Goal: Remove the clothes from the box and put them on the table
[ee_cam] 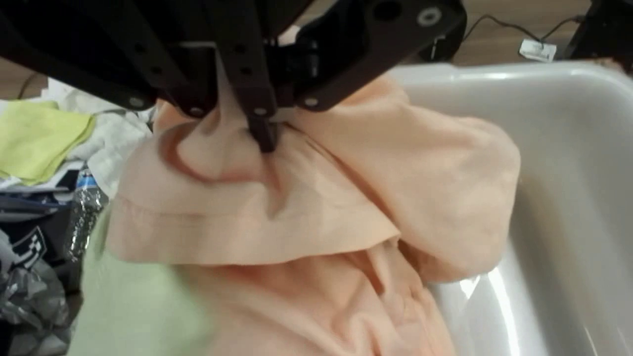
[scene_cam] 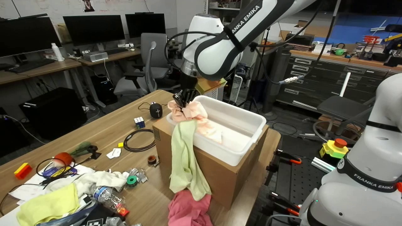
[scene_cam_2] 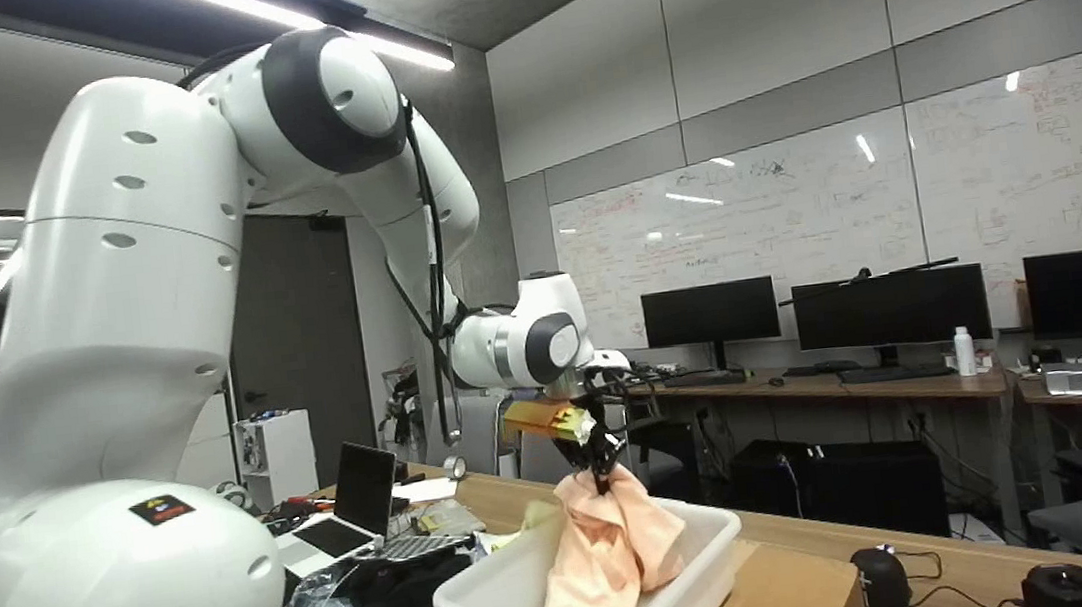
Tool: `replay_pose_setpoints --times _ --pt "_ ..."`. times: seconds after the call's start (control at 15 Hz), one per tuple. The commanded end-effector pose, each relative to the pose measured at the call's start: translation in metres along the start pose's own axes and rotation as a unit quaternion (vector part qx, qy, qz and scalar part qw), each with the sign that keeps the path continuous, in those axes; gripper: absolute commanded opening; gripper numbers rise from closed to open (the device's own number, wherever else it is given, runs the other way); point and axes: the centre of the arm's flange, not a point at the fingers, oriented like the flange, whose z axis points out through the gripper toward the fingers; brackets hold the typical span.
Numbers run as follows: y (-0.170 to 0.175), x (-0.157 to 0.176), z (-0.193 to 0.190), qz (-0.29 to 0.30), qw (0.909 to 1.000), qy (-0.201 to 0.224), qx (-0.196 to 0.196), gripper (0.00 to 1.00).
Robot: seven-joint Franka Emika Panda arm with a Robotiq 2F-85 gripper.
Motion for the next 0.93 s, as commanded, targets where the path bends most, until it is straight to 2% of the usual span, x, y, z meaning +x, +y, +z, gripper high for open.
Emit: replay_pose_setpoints --times 0.0,0.4,0.6,0.87 --pt "-0.007 -0.009 -0.056 -0.010 0.9963 0.085 0.012 0.11" --pt "-0.031 -0.018 -0.117 -0.051 0.9818 0.182 0.021 0.10" --pt "-0.054 -0.029 -0.137 -0.095 0.9730 0.210 0.018 0.10" --pt "-0.090 -0.047 -0.156 -0.170 0.9569 0.235 0.021 0.10"
